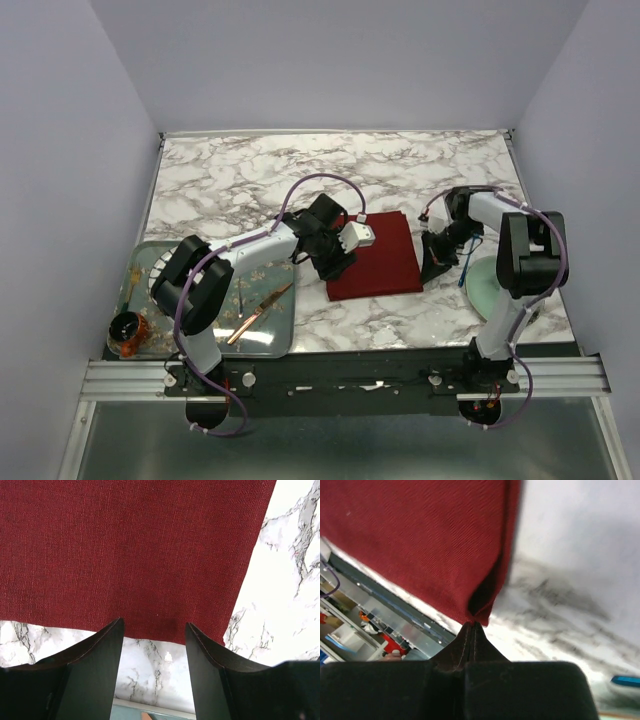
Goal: Fold the napkin into a case and place the utensils inside
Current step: Smooth out the lower triangle-folded napkin at the center of the board, then rotate the lower triangle-folded napkin at the center of the board, then smooth out the lower triangle-folded napkin at the center of the board.
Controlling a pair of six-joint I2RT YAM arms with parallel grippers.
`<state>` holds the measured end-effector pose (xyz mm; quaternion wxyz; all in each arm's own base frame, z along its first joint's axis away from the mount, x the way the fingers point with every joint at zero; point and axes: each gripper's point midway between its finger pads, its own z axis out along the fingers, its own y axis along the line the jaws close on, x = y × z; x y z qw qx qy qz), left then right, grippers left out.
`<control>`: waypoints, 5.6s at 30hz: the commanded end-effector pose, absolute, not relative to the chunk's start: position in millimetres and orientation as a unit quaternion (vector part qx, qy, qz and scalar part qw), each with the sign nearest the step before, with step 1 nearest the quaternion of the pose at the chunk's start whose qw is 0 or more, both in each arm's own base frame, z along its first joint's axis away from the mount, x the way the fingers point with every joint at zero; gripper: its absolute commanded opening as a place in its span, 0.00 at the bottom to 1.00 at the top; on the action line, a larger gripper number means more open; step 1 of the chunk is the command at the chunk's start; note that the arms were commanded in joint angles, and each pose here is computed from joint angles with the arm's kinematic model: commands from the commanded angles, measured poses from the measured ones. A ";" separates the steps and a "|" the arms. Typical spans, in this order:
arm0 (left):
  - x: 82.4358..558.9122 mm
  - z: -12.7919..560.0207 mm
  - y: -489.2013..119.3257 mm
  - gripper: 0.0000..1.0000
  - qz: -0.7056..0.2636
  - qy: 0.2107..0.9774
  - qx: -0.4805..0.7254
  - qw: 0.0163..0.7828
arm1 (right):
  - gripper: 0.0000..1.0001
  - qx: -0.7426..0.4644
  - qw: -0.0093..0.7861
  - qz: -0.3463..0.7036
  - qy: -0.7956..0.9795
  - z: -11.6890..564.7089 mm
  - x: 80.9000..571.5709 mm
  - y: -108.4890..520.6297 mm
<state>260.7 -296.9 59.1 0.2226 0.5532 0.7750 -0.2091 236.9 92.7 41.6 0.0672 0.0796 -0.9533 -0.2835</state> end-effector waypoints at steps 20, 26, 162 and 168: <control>330.4 31.4 -299.0 0.40 -0.192 0.833 0.492 0.165 | 0.18 0.124 0.007 -0.195 -0.973 19.3 350.6 66.7; 273.0 24.3 -306.2 0.32 -0.200 0.826 0.515 0.112 | 0.43 0.152 -0.068 -0.215 -0.962 49.2 390.2 76.9; 241.7 9.6 -385.4 0.09 -0.301 0.830 0.439 0.171 | 0.74 -0.066 0.005 -0.454 -0.888 39.5 244.6 147.8; 242.5 6.8 -385.8 0.09 -0.301 0.831 0.437 0.168 | 0.74 -0.062 0.004 -0.473 -0.879 48.0 240.3 151.6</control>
